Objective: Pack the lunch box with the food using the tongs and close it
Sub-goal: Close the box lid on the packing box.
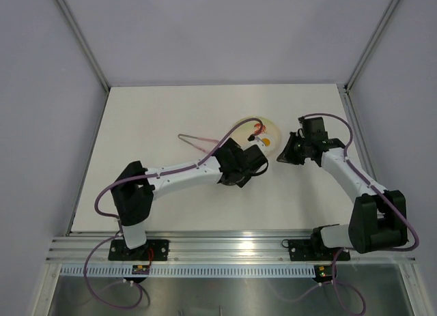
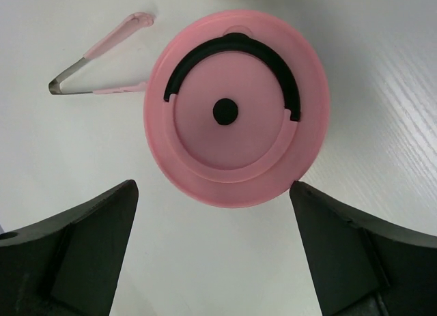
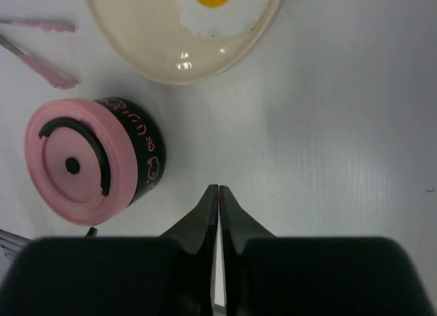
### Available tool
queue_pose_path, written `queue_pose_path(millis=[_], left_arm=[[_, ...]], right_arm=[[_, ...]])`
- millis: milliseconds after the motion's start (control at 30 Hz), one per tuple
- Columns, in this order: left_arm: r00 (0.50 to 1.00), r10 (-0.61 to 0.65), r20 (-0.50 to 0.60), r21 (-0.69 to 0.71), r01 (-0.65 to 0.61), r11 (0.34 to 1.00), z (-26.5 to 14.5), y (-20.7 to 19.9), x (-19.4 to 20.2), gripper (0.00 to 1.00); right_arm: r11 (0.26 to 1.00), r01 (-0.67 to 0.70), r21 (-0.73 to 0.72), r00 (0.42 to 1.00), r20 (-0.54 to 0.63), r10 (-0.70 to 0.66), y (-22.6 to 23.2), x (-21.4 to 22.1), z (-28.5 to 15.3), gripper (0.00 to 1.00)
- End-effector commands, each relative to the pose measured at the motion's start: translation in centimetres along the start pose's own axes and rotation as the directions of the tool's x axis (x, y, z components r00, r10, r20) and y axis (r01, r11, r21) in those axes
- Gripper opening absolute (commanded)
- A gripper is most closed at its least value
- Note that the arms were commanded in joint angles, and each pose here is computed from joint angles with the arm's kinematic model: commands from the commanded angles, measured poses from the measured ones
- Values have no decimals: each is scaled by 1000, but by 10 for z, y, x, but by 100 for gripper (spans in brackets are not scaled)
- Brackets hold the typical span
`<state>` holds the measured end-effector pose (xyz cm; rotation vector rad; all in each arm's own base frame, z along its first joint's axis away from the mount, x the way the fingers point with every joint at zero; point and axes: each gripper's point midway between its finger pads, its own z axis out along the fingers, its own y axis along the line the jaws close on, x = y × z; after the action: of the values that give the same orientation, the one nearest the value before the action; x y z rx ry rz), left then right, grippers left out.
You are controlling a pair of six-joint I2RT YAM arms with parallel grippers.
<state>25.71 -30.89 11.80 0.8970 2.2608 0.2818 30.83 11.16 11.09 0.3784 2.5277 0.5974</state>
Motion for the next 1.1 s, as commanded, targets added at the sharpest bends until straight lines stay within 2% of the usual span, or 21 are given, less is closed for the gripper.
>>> queue_pose_path(millis=[0,100,300,367,433,500,567,600,667,700,767,800,1067], left_arm=[[991,-120,59,70,115,991,-17,7,-23,97],[988,-138,64,81,132,988,-19,12,-24,97],[983,-162,82,89,154,984,-28,21,-26,96],[980,-189,67,92,183,979,-27,29,-22,95],[954,-293,63,102,286,953,-26,50,-24,91],[916,-399,34,169,389,906,-27,59,-16,80],[843,-537,8,215,523,825,-17,79,-13,68],[807,-590,-19,206,580,788,-9,93,2,52],[740,-672,-43,242,660,711,-2,97,6,33],[721,-689,-80,236,685,689,5,95,20,16],[665,-737,-121,258,738,624,16,98,26,3],[655,-743,-137,258,748,612,21,96,30,0],[580,-748,-322,253,814,523,69,69,65,0]], right_arm=[[993,83,-82,994,-67,-89,29,16,8,6],[988,118,-103,982,-133,-131,41,33,19,1],[980,131,-152,978,-145,-153,63,37,29,0],[979,139,-150,973,-162,-163,66,39,35,0],[977,146,-154,971,-167,-171,71,37,38,0],[976,152,-157,966,-185,-180,75,41,45,0],[975,158,-157,960,-206,-189,78,48,53,0],[973,160,-165,960,-204,-192,83,47,55,0],[972,171,-161,952,-225,-205,87,52,63,0],[966,191,-173,949,-218,-227,97,52,64,0],[965,200,-170,945,-226,-236,102,54,69,0],[961,212,-179,944,-217,-248,109,54,69,0],[960,225,-167,942,-216,-258,113,58,67,0]])
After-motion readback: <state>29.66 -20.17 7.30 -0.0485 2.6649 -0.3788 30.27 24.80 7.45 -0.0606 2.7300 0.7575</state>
